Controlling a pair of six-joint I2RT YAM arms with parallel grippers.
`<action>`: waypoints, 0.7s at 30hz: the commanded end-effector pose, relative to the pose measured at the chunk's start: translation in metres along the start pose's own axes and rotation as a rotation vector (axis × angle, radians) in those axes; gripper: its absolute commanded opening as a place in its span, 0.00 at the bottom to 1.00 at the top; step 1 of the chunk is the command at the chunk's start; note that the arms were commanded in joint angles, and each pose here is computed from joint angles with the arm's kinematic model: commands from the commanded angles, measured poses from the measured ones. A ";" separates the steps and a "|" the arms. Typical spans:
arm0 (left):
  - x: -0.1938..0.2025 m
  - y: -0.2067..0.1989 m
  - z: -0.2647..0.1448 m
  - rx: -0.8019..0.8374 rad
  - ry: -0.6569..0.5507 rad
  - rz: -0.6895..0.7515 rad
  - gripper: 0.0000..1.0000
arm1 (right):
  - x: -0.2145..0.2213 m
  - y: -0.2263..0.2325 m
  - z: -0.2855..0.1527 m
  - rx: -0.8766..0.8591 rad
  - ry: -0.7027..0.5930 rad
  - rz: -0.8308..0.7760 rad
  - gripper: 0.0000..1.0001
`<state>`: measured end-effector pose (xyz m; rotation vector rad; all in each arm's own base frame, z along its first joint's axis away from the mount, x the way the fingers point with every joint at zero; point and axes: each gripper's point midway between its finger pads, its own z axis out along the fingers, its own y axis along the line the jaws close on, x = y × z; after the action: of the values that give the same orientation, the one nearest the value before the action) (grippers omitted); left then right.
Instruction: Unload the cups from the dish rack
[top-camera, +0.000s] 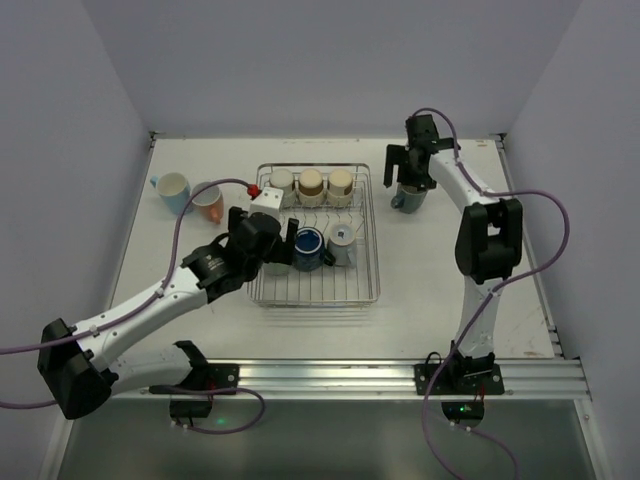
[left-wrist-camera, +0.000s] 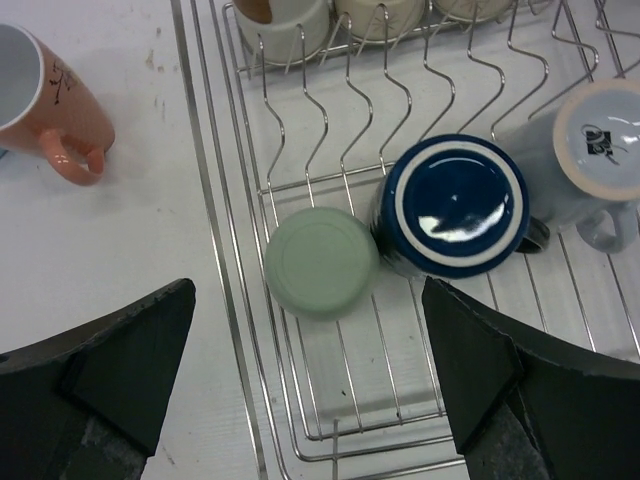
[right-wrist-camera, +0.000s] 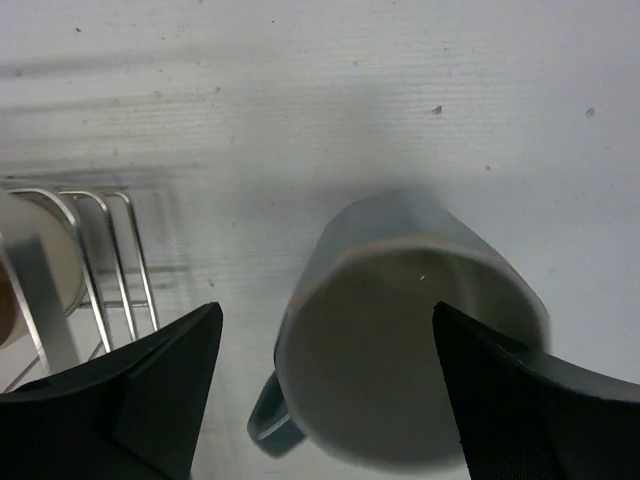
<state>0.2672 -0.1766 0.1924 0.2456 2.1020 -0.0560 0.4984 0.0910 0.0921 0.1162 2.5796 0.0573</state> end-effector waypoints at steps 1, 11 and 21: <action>-0.028 -0.005 0.012 0.058 -0.056 -0.099 1.00 | -0.043 0.011 -0.075 -0.089 -0.189 0.021 0.89; -0.010 -0.019 0.042 0.060 0.012 -0.080 0.95 | -0.031 0.017 -0.152 -0.225 -0.377 0.104 0.86; 0.004 -0.008 0.060 -0.035 0.040 -0.061 0.85 | -0.005 0.043 -0.207 -0.477 -0.493 0.138 0.82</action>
<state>0.2983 -0.1898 0.1471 0.2291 2.1982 -0.0499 0.4001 0.1121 0.2359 0.1498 2.1375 0.4592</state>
